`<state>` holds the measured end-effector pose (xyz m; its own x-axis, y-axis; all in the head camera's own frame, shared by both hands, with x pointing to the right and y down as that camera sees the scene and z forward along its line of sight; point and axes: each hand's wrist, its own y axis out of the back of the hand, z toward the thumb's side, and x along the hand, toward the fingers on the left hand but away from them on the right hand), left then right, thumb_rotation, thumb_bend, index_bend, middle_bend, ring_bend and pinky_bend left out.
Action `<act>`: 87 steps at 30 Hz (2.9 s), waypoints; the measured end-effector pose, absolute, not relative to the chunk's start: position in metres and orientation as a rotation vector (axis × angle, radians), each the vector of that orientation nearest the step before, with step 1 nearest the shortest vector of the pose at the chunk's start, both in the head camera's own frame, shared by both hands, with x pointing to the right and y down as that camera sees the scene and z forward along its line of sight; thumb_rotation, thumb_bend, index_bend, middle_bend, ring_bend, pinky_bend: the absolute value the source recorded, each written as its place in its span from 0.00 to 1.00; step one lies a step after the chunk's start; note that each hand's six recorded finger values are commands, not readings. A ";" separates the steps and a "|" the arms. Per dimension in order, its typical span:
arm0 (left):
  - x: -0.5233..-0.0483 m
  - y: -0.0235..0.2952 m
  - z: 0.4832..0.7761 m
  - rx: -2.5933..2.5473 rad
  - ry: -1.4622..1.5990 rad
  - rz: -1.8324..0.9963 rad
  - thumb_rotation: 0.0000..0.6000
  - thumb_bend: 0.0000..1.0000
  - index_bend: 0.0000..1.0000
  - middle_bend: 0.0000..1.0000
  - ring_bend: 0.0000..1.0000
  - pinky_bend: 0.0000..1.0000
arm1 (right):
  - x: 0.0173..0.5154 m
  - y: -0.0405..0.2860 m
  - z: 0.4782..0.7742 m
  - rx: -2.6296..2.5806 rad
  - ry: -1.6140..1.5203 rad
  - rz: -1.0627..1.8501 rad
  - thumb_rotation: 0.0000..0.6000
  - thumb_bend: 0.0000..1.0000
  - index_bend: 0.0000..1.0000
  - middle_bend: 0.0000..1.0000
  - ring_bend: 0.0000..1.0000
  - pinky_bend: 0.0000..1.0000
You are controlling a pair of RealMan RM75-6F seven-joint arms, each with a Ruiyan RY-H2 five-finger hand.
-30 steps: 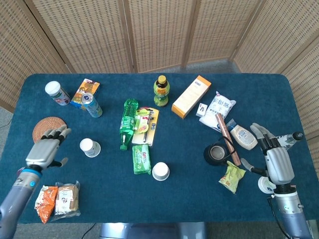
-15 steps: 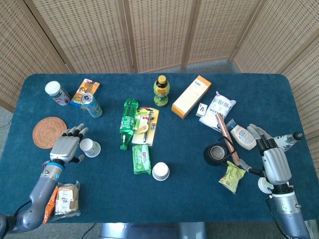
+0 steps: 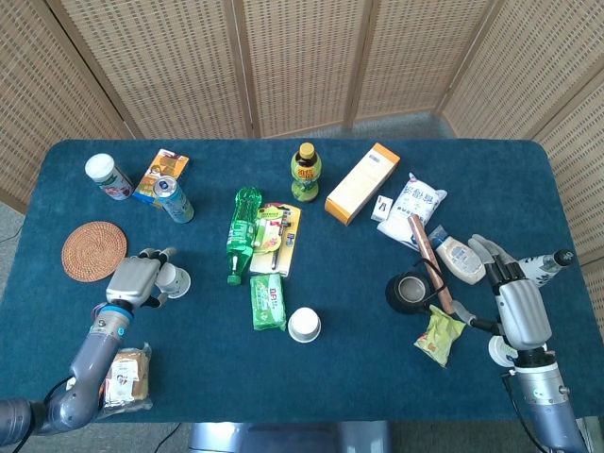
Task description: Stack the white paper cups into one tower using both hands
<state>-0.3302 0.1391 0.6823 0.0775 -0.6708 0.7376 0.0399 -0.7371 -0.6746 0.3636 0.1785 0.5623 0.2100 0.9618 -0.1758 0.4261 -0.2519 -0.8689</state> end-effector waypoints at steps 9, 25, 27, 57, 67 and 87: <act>-0.327 0.136 0.680 -1.802 0.651 -1.678 1.00 0.37 0.26 0.40 0.29 0.48 | 0.364 0.178 0.564 -1.792 -1.298 0.990 1.00 0.27 0.06 0.10 0.11 0.21; -0.307 0.130 0.640 -1.915 0.700 -1.525 1.00 0.37 0.25 0.38 0.30 0.48 | 0.361 0.179 0.566 -1.793 -1.287 0.996 1.00 0.27 0.06 0.10 0.11 0.21; -0.299 0.128 0.629 -1.936 0.691 -1.467 1.00 0.37 0.25 0.38 0.29 0.48 | 0.361 0.179 0.565 -1.793 -1.288 0.995 1.00 0.27 0.06 0.10 0.11 0.21; -0.138 0.142 0.572 -2.254 0.387 -0.916 1.00 0.36 0.25 0.35 0.27 0.45 | 0.364 0.177 0.566 -1.783 -1.300 1.009 1.00 0.28 0.06 0.10 0.11 0.21; -0.112 0.146 0.576 -2.187 0.326 -0.918 1.00 0.36 0.25 0.35 0.27 0.45 | 0.366 0.176 0.565 -1.780 -1.312 1.003 1.00 0.28 0.06 0.10 0.11 0.21; -0.096 0.150 0.589 -2.133 0.268 -0.955 1.00 0.36 0.25 0.35 0.27 0.45 | 0.367 0.175 0.564 -1.781 -1.317 1.002 1.00 0.28 0.06 0.10 0.11 0.21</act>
<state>-0.0964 0.1502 0.5889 0.6973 -0.4638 0.5465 0.1122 -0.6824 -0.7223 0.3667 0.1754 0.5645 0.1855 0.9665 -0.1772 0.4287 -0.2419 -0.8704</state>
